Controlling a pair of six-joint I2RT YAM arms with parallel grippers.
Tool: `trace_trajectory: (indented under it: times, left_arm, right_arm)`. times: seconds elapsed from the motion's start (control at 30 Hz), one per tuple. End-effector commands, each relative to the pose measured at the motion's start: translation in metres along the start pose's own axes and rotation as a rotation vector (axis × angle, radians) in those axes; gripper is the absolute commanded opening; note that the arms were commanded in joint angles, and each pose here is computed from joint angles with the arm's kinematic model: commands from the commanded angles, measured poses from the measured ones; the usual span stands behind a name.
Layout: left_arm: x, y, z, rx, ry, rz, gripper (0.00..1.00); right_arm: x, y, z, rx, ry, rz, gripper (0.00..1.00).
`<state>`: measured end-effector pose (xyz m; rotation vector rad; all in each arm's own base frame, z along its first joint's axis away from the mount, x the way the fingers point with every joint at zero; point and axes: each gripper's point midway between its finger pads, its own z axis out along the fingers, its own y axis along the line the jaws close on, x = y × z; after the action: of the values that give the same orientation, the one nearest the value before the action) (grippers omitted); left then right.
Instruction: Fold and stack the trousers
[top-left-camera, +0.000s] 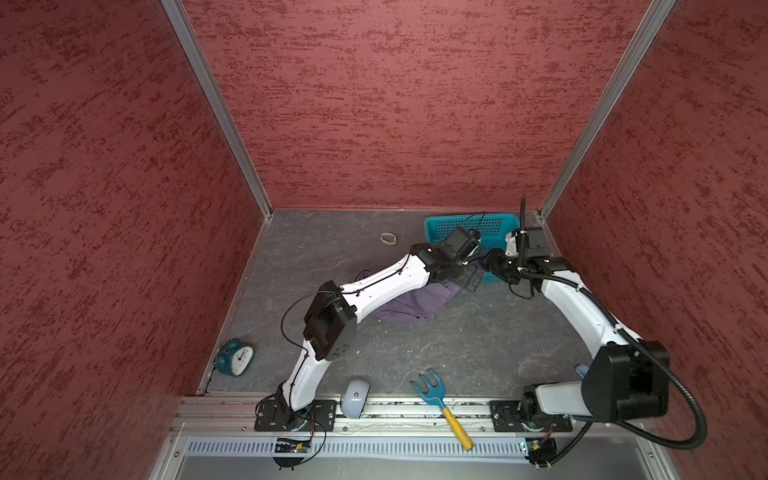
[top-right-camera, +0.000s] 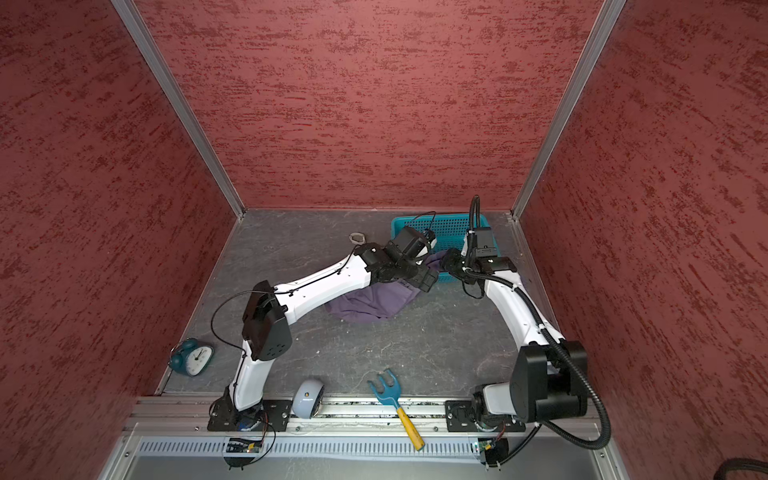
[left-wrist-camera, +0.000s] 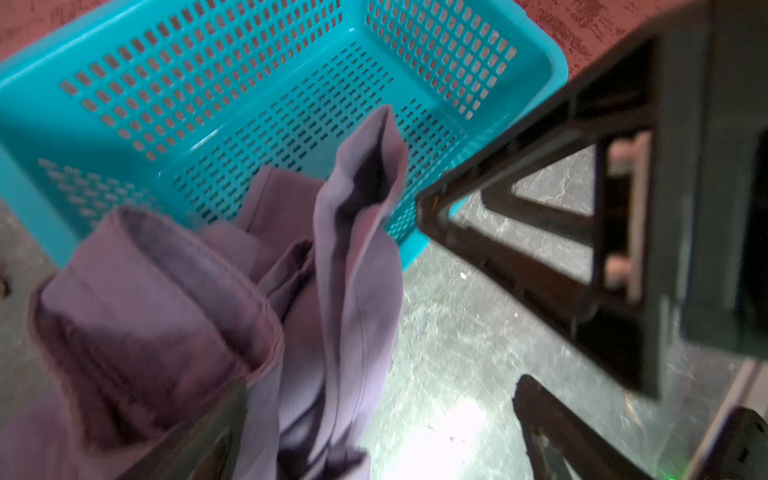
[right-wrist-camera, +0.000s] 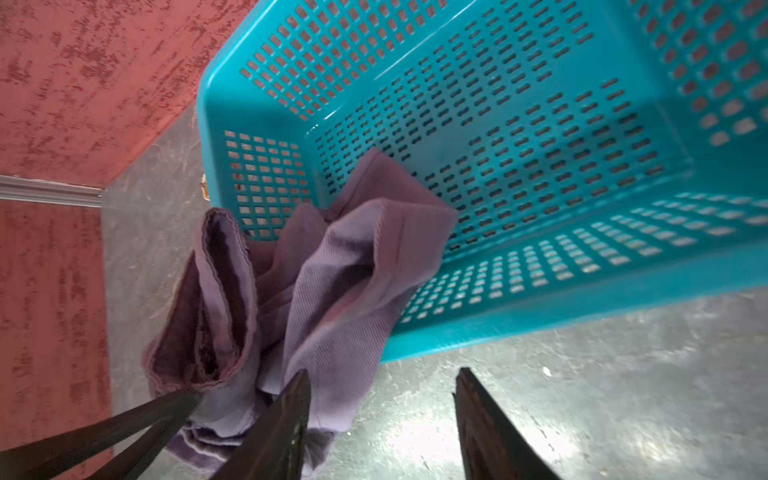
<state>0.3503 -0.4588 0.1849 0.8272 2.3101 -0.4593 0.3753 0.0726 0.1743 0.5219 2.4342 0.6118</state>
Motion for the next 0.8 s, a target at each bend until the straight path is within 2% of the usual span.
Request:
trace_trajectory:
  times: [0.0,0.1,0.17,0.23,0.3,0.4,0.43,0.47,0.53,0.63,0.77]
  left_arm:
    - [0.008,0.019,0.022,-0.055,0.055,0.012,1.0]
    - [0.009,0.022,0.037,-0.053,0.071,0.001,0.98]
    - [0.009,0.021,0.044,-0.044,0.074,-0.006,0.92]
    - [0.006,0.02,0.048,-0.031,0.071,-0.021,0.74]
    - [0.0,0.022,0.048,-0.022,0.06,-0.055,0.38]
    - [-0.017,0.022,0.03,0.028,0.025,-0.103,0.27]
    - [-0.025,0.022,0.02,0.041,0.005,-0.113,0.06]
    - [-0.035,0.024,0.007,0.046,-0.023,-0.122,0.0]
    - [-0.048,0.029,-0.018,0.063,-0.063,-0.137,0.0]
    - [-0.063,0.047,-0.064,0.084,-0.125,-0.193,0.0]
    - [-0.059,0.093,-0.132,0.041,-0.252,-0.292,0.0]
  right_arm:
    - [-0.011,0.012,-0.007,-0.064,-0.042,0.003,0.56]
    - [-0.009,0.005,-0.015,-0.039,-0.056,-0.005,0.57]
    - [-0.007,-0.003,-0.021,-0.009,-0.073,-0.001,0.57]
    - [-0.005,-0.006,-0.027,-0.001,-0.081,0.005,0.57]
    - [-0.003,-0.007,-0.034,-0.003,-0.091,0.003,0.58]
    - [-0.003,-0.012,-0.041,0.02,-0.111,0.003,0.58]
    - [-0.003,-0.012,-0.043,0.025,-0.113,-0.001,0.58]
    - [-0.004,-0.012,-0.044,0.031,-0.113,-0.004,0.58]
    - [-0.006,-0.012,-0.044,0.036,-0.113,-0.011,0.57]
    - [-0.01,-0.007,-0.041,0.027,-0.105,-0.007,0.48]
    - [-0.019,0.009,-0.036,0.02,-0.112,-0.04,0.38]
